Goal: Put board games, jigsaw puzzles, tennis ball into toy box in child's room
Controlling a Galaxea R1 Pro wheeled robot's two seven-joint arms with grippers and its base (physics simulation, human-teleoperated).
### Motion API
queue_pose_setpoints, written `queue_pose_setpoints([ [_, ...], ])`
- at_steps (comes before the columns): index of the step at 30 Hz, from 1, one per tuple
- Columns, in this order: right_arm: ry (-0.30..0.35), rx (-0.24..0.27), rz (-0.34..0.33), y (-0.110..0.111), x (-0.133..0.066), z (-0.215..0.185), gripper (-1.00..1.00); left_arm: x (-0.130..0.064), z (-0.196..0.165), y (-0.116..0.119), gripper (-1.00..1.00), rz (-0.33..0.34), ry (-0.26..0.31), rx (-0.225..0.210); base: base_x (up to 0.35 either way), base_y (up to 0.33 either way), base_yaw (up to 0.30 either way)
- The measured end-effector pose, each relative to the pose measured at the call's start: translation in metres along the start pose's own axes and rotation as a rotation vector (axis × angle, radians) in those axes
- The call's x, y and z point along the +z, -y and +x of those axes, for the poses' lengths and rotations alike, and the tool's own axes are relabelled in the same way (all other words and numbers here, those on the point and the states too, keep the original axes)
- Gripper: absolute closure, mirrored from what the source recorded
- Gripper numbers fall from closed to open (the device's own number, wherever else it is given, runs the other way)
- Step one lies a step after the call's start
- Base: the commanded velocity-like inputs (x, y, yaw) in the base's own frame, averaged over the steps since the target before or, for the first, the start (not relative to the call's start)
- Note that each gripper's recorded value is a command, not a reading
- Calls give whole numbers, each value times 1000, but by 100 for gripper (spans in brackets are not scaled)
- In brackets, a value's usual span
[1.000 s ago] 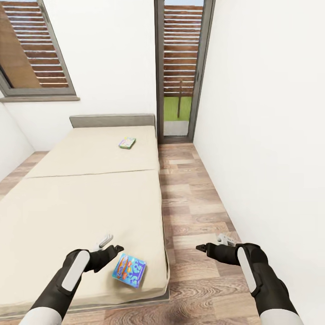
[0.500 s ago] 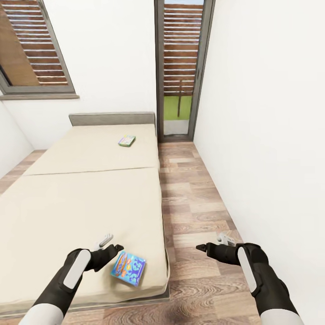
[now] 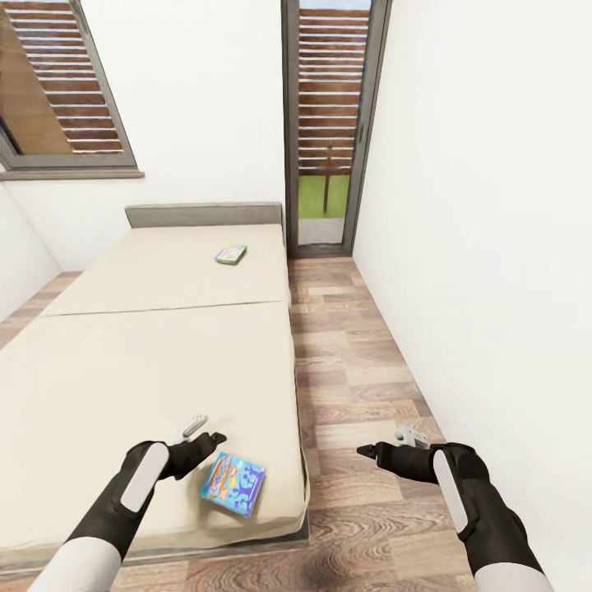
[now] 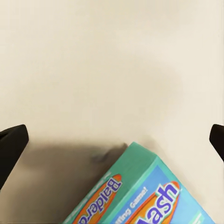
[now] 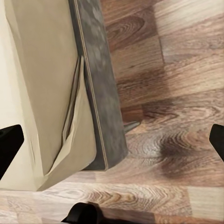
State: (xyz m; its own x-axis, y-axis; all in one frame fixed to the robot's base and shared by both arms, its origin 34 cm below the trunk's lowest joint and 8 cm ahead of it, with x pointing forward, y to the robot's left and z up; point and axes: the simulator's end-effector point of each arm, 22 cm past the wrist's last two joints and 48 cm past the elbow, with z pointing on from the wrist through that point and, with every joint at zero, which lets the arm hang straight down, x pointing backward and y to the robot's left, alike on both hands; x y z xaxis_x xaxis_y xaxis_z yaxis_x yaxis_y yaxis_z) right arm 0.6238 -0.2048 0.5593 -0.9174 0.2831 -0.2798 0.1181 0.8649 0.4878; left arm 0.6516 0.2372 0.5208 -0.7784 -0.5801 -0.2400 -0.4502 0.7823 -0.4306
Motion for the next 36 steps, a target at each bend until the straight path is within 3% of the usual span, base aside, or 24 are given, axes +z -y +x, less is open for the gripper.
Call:
queue_pose_setpoints([
  [13,-5,3,1,1,4,0,-100,3,-2,8,-100,9,10,13,0,0,0],
  [36,-5,1,2,1,3,0,-100,5,16,2,-100,14,-22,-19,0,0,0],
])
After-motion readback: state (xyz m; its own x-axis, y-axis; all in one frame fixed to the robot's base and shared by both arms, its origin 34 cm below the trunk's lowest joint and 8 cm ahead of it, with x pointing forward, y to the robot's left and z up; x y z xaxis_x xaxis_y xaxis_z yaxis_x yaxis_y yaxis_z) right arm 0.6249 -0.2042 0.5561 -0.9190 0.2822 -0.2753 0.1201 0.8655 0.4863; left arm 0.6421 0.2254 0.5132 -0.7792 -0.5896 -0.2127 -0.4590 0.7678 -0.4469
